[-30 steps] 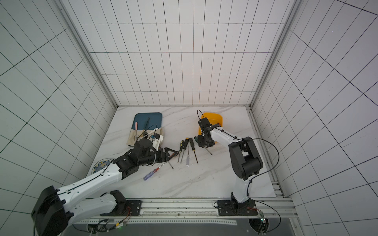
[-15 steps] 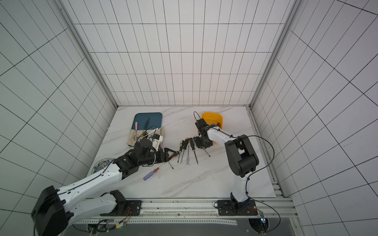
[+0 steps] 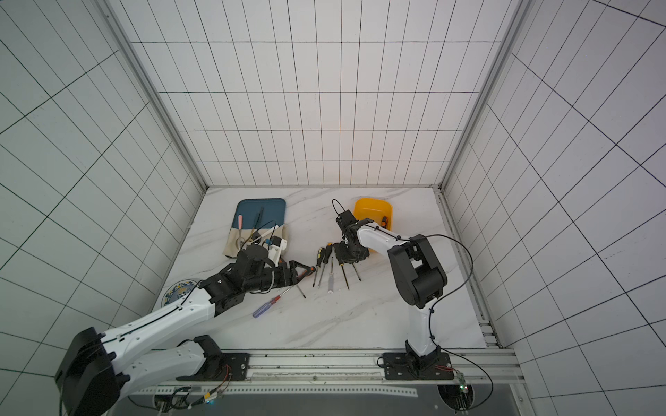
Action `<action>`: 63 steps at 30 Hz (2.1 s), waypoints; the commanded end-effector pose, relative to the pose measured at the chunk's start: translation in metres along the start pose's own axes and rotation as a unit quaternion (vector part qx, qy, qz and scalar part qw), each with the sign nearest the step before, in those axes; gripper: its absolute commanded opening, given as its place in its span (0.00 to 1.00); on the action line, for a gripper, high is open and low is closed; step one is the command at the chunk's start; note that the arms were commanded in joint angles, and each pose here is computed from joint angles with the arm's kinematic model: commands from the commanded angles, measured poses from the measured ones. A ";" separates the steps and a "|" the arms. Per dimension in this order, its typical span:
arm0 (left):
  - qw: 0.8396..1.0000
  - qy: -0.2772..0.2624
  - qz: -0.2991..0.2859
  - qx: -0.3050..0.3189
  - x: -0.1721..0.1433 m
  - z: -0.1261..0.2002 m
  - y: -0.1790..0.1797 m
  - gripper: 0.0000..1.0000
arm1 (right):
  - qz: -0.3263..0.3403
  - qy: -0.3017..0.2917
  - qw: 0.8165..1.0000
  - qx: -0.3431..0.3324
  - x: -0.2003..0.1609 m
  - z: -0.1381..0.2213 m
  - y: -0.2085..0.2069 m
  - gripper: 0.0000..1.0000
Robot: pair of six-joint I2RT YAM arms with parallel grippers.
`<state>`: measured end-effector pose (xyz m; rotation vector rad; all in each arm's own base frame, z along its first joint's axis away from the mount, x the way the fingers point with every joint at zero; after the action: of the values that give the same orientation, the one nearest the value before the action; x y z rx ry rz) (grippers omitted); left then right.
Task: Put the screwdriver on the desktop into the storage box
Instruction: Pick up the screwdriver from the center of the board, then place the screwdriver in the storage box.
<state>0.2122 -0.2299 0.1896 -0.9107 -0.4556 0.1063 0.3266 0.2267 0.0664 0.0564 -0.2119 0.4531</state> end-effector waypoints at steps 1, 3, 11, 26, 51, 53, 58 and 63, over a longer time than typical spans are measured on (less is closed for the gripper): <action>1.000 -0.001 0.003 0.010 -0.001 -0.001 0.006 0.77 | 0.014 0.011 1.000 -0.019 0.005 -0.002 -0.001 0.39; 1.000 0.000 0.004 0.009 -0.002 -0.001 0.006 0.77 | 0.015 0.014 1.000 -0.022 0.006 -0.004 -0.001 0.38; 1.000 -0.002 0.004 0.010 -0.002 0.001 0.006 0.77 | 0.021 0.017 0.999 -0.018 0.005 -0.005 0.002 0.30; 1.000 -0.008 0.011 0.022 0.002 0.003 0.010 0.77 | 0.032 -0.002 0.999 -0.012 -0.003 0.020 0.007 0.20; 0.997 -0.007 0.041 0.058 0.004 0.007 0.021 0.77 | -0.023 -0.113 0.993 0.034 0.018 0.120 -0.008 0.20; 0.997 -0.011 0.039 0.063 0.005 0.009 0.021 0.77 | -0.033 -0.121 0.992 0.031 0.027 0.126 -0.016 0.20; 0.998 -0.027 0.028 0.059 0.010 0.017 0.015 0.77 | -0.068 -0.128 0.989 0.017 0.045 0.131 -0.044 0.20; 0.997 -0.024 0.029 0.061 0.009 0.017 0.017 0.77 | -0.114 -0.134 0.984 -0.002 0.062 0.128 -0.080 0.20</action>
<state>0.2110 -0.2046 0.1771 -0.7984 -0.4247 0.2203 0.3768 0.1832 0.2021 0.1600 -0.4738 0.2771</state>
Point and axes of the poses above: each gripper's point midway between its finger pads, its own z axis back along the fingers, its own y axis along the line the jaws close on, x = y × z, the point moved 4 cm from there along z, back along the fingers, and after that the axes turned 7 degrees about z, right-handed, at the moved point
